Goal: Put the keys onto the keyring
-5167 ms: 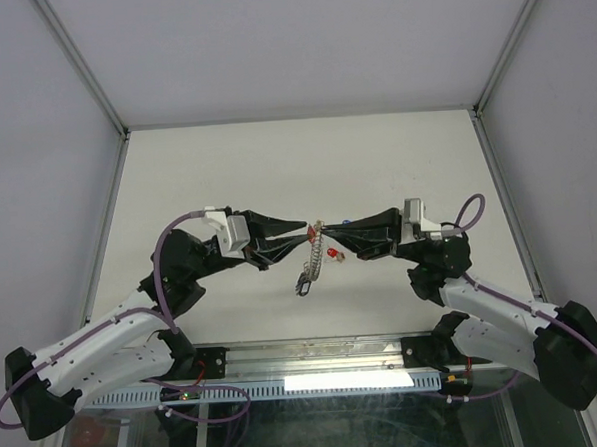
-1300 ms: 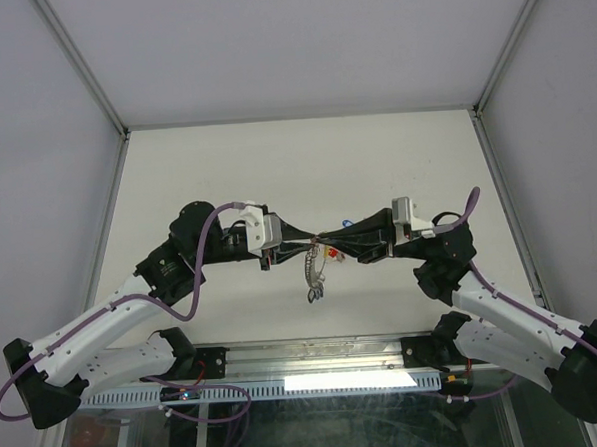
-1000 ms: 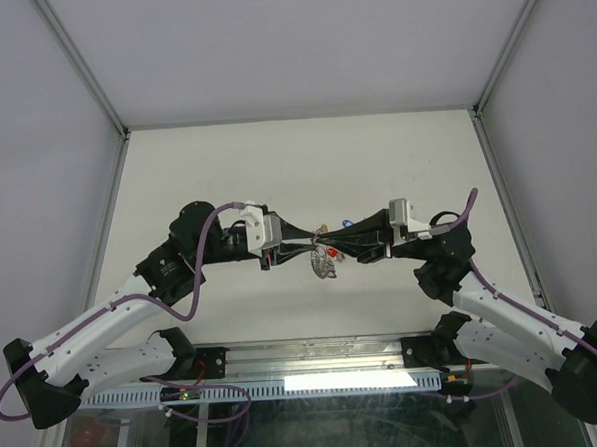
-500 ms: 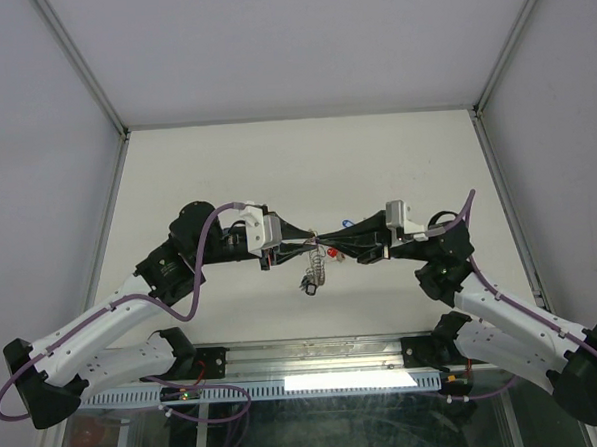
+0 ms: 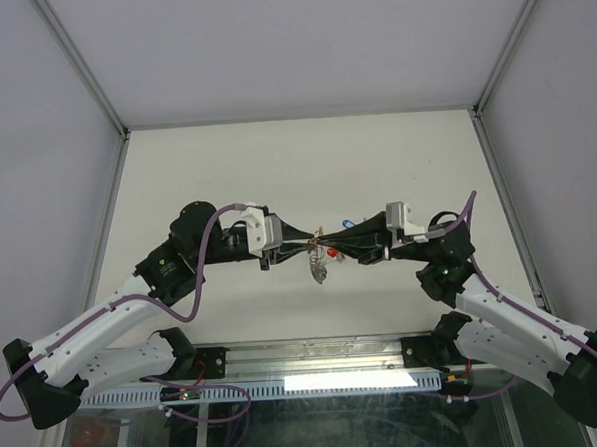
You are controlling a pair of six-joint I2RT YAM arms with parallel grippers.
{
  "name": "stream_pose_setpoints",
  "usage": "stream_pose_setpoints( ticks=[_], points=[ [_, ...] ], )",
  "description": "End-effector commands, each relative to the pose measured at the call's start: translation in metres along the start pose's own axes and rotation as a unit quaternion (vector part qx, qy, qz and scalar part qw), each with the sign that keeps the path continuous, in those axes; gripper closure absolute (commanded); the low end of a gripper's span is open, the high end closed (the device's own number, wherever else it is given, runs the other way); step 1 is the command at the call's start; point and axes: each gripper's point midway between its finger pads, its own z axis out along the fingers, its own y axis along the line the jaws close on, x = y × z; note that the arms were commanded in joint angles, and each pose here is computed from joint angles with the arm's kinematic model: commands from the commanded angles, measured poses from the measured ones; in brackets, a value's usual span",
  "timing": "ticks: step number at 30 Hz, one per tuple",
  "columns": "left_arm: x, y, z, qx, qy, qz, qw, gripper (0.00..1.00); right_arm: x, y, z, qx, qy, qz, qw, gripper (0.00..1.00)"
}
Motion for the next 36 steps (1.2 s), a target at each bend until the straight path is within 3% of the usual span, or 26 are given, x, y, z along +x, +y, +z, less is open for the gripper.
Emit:
stream_pose_setpoints(
  ticks=[1, 12, 17, 22, 27, 36],
  points=[
    [-0.025, 0.006, 0.0, -0.005, -0.026, 0.026, 0.999, 0.81, -0.027, 0.0, 0.005, -0.006, -0.032, -0.033, 0.999, 1.0],
    [-0.023, 0.008, 0.003, -0.005, -0.023, 0.027, 0.999, 0.86, -0.021, 0.003, 0.008, -0.021, -0.026, -0.023, 0.999, 1.0],
    [-0.021, 0.009, 0.004, -0.006, -0.019, 0.026, 0.999, 0.99, -0.02, 0.004, 0.008, -0.025, -0.027, -0.021, 0.999, 1.0],
    [-0.019, 0.014, 0.006, -0.015, -0.011, 0.024, 1.0, 1.0, -0.017, 0.005, 0.007, -0.027, -0.024, -0.018, 0.999, 1.0],
    [-0.013, 0.032, 0.005, -0.071, 0.0, 0.002, 0.997, 1.0, -0.017, 0.005, 0.005, -0.023, -0.021, -0.023, 0.999, 0.99],
    [0.005, 0.025, 0.01, -0.055, 0.006, 0.002, 0.998, 1.0, -0.016, -0.003, 0.002, 0.004, -0.012, -0.035, 0.999, 0.68]
  ],
)
